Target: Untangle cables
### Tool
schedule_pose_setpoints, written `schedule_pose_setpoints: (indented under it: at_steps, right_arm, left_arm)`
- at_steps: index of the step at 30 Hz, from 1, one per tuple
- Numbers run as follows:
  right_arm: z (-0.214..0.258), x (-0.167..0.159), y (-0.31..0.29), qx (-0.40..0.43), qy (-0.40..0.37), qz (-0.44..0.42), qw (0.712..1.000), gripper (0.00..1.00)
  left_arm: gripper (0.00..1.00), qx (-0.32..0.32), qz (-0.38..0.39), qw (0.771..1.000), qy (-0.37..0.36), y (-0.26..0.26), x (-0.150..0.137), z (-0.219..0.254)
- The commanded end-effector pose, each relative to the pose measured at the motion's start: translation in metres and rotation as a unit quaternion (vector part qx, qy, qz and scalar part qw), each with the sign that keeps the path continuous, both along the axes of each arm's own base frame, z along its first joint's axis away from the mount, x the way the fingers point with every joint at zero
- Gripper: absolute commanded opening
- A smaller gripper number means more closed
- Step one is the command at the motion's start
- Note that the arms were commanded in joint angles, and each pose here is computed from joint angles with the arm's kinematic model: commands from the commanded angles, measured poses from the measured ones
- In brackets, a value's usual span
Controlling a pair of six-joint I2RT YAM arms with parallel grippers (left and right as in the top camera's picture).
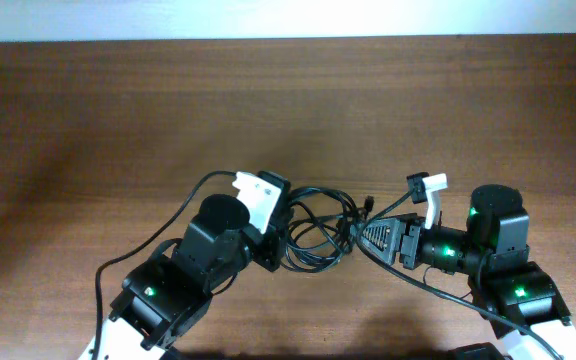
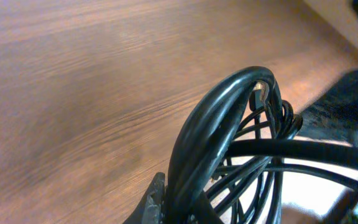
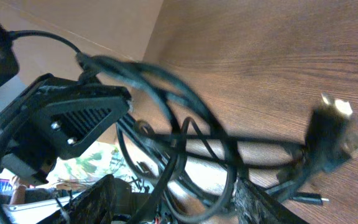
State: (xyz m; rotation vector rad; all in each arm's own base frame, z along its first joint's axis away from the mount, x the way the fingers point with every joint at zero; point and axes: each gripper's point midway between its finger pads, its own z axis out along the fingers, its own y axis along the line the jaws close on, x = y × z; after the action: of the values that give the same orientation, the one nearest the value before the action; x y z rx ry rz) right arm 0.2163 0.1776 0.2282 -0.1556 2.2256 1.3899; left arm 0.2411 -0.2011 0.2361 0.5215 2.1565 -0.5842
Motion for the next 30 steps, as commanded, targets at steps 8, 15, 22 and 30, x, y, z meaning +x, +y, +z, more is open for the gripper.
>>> schedule_pose_setpoints:
  at_steps: [8,15,22,30]
  right_arm:
    - [0.005,0.001,-0.002,-0.002,-0.016,-0.002,1.000,0.60]
    - [0.005,0.001,-0.002,-0.002,-0.016,-0.003,1.000,0.60]
    - [-0.027,0.012,-0.024,-0.069,0.034,-0.083,0.994,0.60]
    - [-0.063,0.016,-0.057,-0.153,0.089,-0.171,0.969,0.60]
  left_arm:
    - [0.00,-0.008,-0.143,0.989,-0.042,-0.028,-0.024,0.014]
    - [0.00,-0.013,-0.137,0.989,-0.057,-0.029,-0.019,0.020]
    - [0.00,-0.016,-0.136,0.989,-0.061,-0.030,-0.018,0.022]
    - [0.00,-0.038,-0.123,0.990,-0.062,-0.032,-0.014,0.030]
